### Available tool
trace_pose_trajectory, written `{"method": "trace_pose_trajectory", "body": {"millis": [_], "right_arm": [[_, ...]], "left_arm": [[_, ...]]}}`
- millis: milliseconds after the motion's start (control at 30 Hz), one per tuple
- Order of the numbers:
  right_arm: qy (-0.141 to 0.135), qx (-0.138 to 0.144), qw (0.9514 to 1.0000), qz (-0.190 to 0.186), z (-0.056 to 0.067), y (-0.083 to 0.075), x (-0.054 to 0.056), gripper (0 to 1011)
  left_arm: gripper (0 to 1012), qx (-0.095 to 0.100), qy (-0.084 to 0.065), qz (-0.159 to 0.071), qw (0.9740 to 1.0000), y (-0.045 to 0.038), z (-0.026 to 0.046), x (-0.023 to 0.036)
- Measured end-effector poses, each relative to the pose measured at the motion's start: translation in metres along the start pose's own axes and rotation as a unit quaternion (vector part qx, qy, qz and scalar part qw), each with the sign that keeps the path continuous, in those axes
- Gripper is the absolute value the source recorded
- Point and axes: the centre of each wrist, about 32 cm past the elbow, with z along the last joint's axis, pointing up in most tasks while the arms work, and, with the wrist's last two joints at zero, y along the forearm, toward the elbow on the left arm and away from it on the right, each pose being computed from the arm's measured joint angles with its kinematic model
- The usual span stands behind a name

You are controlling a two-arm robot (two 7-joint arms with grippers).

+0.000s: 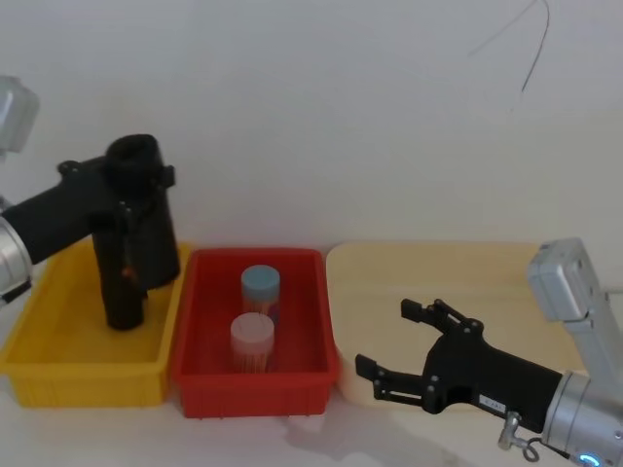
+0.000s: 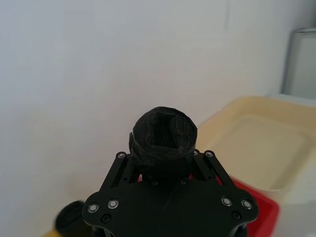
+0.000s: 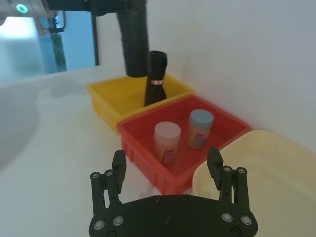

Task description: Pick up the garbage bag with the one hand and transfer it to the other hand.

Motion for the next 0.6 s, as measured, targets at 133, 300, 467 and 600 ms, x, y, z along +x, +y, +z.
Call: {"method": "trace_pose_trajectory", "body": {"millis": [133, 300, 467, 600], "right_arm": [[-0.001, -0.009, 0.9999, 0.014, 0.002, 0.003, 0.000, 1000], [-0.001, -0.016, 0.9996, 0.022, 0.003, 0.008, 0.000, 1000], [-0.001, -0.021, 0.9994, 0.029, 0.003, 0.013, -0.001, 1000], [-0.001, -0.022, 0.9993, 0.031, 0.004, 0.017, -0.001, 1000]], "left_arm": [[359, 0.000, 0.014, -0.033, 0.9994, -0.0074, 0.0004, -0.0060], [359, 0.000, 0.029, -0.066, 0.9974, -0.0145, -0.0005, -0.0126], [359, -0.001, 0.047, -0.102, 0.9937, -0.0220, -0.0018, -0.0205], [359, -0.002, 0.060, -0.126, 0.9902, -0.0274, -0.0019, -0.0263]]}}
